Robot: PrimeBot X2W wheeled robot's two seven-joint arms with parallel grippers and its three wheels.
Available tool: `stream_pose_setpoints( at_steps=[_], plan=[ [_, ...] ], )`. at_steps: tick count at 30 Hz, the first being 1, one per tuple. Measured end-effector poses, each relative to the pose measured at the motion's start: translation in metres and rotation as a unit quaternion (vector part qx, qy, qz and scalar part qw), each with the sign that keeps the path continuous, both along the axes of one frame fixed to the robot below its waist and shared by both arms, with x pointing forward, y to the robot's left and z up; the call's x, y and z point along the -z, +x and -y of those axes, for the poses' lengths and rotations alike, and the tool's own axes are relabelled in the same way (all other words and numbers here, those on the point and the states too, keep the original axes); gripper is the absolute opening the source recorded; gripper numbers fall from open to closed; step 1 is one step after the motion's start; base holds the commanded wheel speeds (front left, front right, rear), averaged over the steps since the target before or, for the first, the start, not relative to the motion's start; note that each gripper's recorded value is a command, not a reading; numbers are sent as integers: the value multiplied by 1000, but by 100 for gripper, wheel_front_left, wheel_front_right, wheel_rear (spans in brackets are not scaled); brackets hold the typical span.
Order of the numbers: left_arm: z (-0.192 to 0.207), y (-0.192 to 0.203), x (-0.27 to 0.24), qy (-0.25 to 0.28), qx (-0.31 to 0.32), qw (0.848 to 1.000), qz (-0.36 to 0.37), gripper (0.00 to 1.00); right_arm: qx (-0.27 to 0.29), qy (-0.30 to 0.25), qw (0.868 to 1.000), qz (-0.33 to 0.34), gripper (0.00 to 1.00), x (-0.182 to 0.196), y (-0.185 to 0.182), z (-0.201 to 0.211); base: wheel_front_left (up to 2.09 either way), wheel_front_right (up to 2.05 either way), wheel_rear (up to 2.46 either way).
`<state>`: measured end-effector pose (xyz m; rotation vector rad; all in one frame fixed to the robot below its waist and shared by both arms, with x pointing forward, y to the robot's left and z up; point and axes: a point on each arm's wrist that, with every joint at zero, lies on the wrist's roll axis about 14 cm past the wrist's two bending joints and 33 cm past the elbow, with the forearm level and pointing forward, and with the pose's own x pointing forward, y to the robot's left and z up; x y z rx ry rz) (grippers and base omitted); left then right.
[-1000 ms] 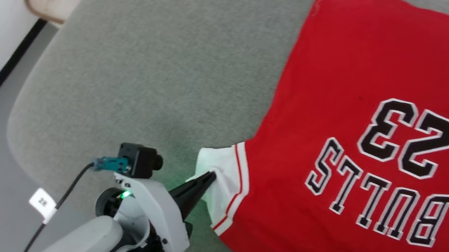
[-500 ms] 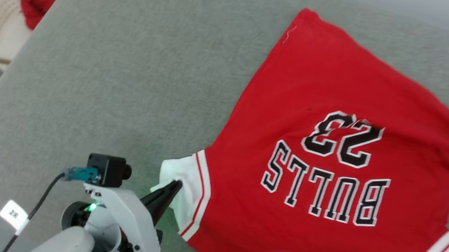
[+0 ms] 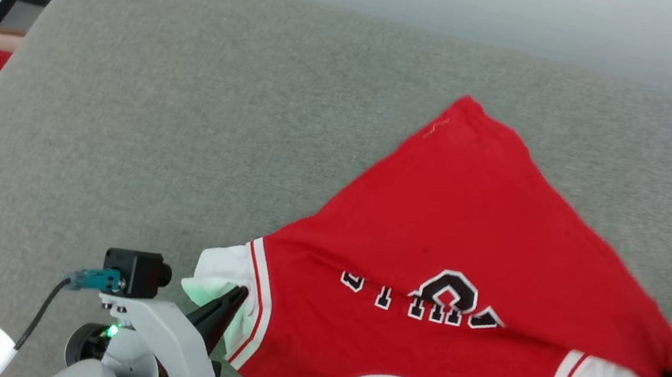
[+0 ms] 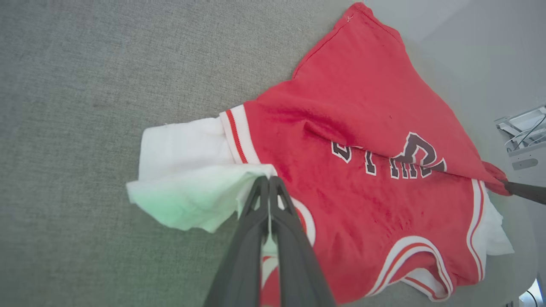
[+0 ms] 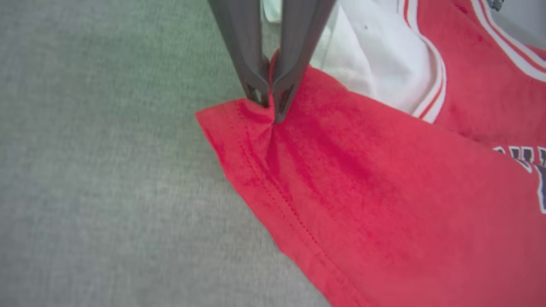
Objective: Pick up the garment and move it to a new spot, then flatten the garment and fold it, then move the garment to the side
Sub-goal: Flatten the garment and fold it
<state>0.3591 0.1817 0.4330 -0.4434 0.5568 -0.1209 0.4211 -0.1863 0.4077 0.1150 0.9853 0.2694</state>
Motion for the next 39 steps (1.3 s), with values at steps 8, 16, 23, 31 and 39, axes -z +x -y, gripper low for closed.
stream_pose_setpoints(
  at_steps=[8, 16, 23, 31, 39],
  plan=[
    [10, 1, -7, -3, 16, 1000, 9, 0, 57, 15, 998, -30, 0, 17, -54, 15, 0, 0, 0],
    [14, 3, -9, -4, 22, 1000, 11, 0, 68, 14, 997, -24, 77, 22, -62, 14, 0, 0, 0],
    [15, 1, -11, -6, 21, 1000, 13, 0, 42, -3, 999, 17, 100, 1, -49, 14, 0, 0, 0],
    [15, -3, -11, -10, 14, 1000, 14, 0, -13, 2, 995, 102, 100, -47, -13, -15, 0, 0, 0],
    [14, -4, -15, -15, 9, 1000, 20, 0, -88, 10, 978, 188, 100, -93, 46, -64, 0, 0, 0]
  ],
)
